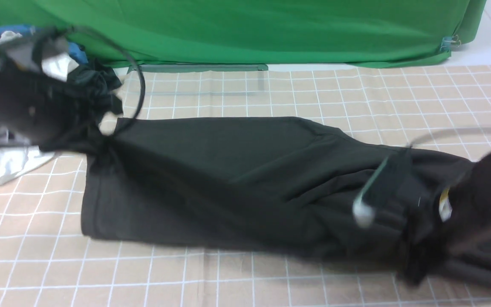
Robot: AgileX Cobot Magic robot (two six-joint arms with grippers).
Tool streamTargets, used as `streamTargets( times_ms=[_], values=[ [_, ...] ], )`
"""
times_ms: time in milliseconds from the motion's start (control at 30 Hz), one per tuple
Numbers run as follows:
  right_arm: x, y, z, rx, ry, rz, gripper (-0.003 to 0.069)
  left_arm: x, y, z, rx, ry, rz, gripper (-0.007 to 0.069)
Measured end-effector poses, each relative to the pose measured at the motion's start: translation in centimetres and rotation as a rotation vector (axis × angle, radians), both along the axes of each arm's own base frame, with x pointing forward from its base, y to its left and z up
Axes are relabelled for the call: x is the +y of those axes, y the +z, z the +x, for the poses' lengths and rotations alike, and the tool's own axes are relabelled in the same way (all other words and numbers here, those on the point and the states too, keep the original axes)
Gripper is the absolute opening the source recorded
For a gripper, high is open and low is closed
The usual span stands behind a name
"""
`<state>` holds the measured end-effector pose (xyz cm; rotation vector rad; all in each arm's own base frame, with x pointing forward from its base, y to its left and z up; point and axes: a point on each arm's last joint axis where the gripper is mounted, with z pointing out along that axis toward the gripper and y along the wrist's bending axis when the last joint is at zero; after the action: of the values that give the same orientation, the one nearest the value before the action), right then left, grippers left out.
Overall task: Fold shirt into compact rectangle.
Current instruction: 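Fold the black garment in half by bringing its near edge over to the far edge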
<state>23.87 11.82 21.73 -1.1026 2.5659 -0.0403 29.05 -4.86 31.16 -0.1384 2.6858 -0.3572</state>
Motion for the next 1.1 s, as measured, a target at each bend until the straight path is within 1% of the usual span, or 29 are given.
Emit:
streamTargets(
  times_ms=[167,233,300,433,533,700,800,867,933,967,1033,1067,1100],
  values=[
    [-1.5,2.7,4.0,-0.113,-0.059,0.023,0.0082,-0.3,0.2,3.4,-0.005,0.018,0.002,0.0020],
    [-1.7,3.0,5.2,-0.136,-0.069,0.026,0.0082,-0.4,0.2,4.3,-0.006,0.021,0.000,0.0020],
    [-1.8,3.4,7.7,-0.171,-0.086,0.033,0.0082,-0.6,-0.7,6.4,0.012,0.030,-0.002,0.0020],
    [-1.0,2.6,11.1,-0.204,-0.091,0.045,0.0082,-0.6,-3.2,9.1,0.070,0.054,0.003,0.0020],
    [-0.2,1.2,13.6,-0.215,-0.089,0.050,0.0082,0.0,-5.0,10.5,0.107,0.088,0.005,0.0020],
    [0.5,-0.7,15.9,-0.221,-0.082,0.046,0.0097,0.7,-6.8,11.6,0.115,0.110,0.022,0.0022],
    [0.8,-1.1,17.0,-0.253,-0.070,0.044,0.0179,0.9,-6.8,12.4,0.055,0.115,0.040,0.0054],
    [0.8,-0.6,17.4,-0.283,-0.060,0.036,0.0256,1.0,-6.3,12.8,0.016,0.116,0.050,0.0094],
    [0.8,0.4,17.8,-0.295,-0.068,0.026,0.0351,1.3,-5.3,13.1,-0.002,0.118,0.053,0.0162],
    [0.8,1.1,17.8,-0.295,-0.085,0.029,0.0372,1.3,-4.7,13.2,-0.007,0.117,0.054,0.0190],
    [0.6,2.4,17.5,-0.256,-0.154,0.043,0.0384,1.4,-3.8,13.2,0.004,0.103,0.060,0.0227],
    [0.6,2.9,17.3,-0.240,-0.186,0.063,0.0371,1.2,-3.5,13.1,0.015,0.081,0.060,0.0242],
    [0.7,3.8,16.8,-0.205,-0.223,0.100,0.0320,1.0,-3.2,12.9,0.036,0.047,0.058,0.0243]
  ],
)
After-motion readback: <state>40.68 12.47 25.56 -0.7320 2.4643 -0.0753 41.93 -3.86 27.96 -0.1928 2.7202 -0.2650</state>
